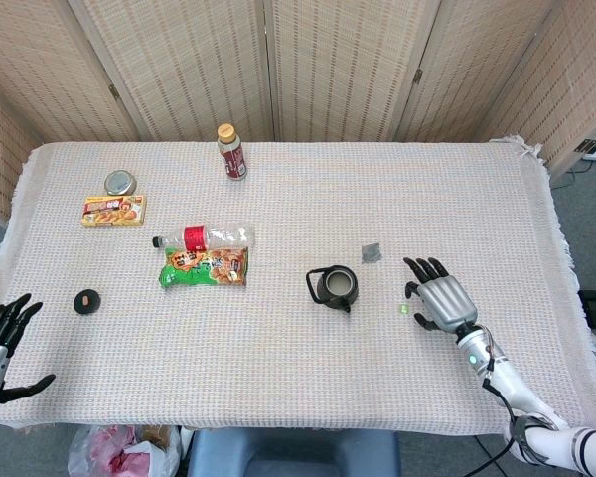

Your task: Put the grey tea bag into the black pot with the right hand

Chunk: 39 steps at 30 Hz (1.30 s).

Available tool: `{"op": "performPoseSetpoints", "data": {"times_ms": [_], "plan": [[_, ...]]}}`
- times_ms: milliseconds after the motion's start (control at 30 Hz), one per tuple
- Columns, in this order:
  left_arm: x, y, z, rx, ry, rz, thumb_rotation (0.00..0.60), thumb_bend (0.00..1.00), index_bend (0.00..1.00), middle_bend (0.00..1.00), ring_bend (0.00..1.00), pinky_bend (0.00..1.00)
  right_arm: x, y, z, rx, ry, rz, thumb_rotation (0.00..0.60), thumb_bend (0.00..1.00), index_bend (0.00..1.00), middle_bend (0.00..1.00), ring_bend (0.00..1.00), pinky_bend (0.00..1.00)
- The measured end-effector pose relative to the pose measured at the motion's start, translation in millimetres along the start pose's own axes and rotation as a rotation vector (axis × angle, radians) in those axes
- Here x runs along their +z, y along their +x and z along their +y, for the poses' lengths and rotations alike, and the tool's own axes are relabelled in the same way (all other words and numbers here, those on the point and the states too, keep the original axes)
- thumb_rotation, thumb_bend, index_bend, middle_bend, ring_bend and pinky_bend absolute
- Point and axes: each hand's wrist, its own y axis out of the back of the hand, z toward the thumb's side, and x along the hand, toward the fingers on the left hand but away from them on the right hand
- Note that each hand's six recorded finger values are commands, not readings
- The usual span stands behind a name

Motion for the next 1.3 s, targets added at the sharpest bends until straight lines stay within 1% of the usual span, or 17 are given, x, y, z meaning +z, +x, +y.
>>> {"op": "performPoseSetpoints", "data": {"times_ms": [200, 533, 733, 967, 1300], "plan": [[-1.3, 0.3, 1.7, 0.0, -0.014, -0.007, 0.6, 0.17, 0.0, 0.0, 0.0, 0.0, 5.5, -7.6, -8.2, -0.002, 0.024, 0.001, 0.6, 0.23, 0.43, 0.0, 0.0, 0.0], [-3.8, 0.5, 3.8, -0.011, -0.048, -0.012, 0.6, 0.17, 0.0, 0.0, 0.0, 0.0, 10.3, -15.7, -26.3, -0.035, 0.089, -0.015, 0.6, 0.23, 0.47, 0.0, 0.0, 0.0], [-3.9, -0.1, 3.7, -0.019, -0.049, -0.022, 0.6, 0.17, 0.0, 0.0, 0.0, 0.0, 10.6, -17.0, -34.0, -0.023, 0.086, -0.028, 0.6, 0.23, 0.47, 0.0, 0.0, 0.0], [-3.9, 0.2, 3.9, -0.022, -0.044, -0.023, 0.6, 0.17, 0.0, 0.0, 0.0, 0.0, 11.0, -21.1, -37.0, -0.026, 0.075, -0.035, 0.6, 0.23, 0.49, 0.0, 0.0, 0.0], [-3.1, 0.9, 3.8, -0.033, -0.04, -0.04, 0.6, 0.17, 0.0, 0.0, 0.0, 0.0, 12.4, -27.3, -41.7, 0.001, 0.074, -0.027, 0.6, 0.24, 0.49, 0.0, 0.0, 0.0]]}}
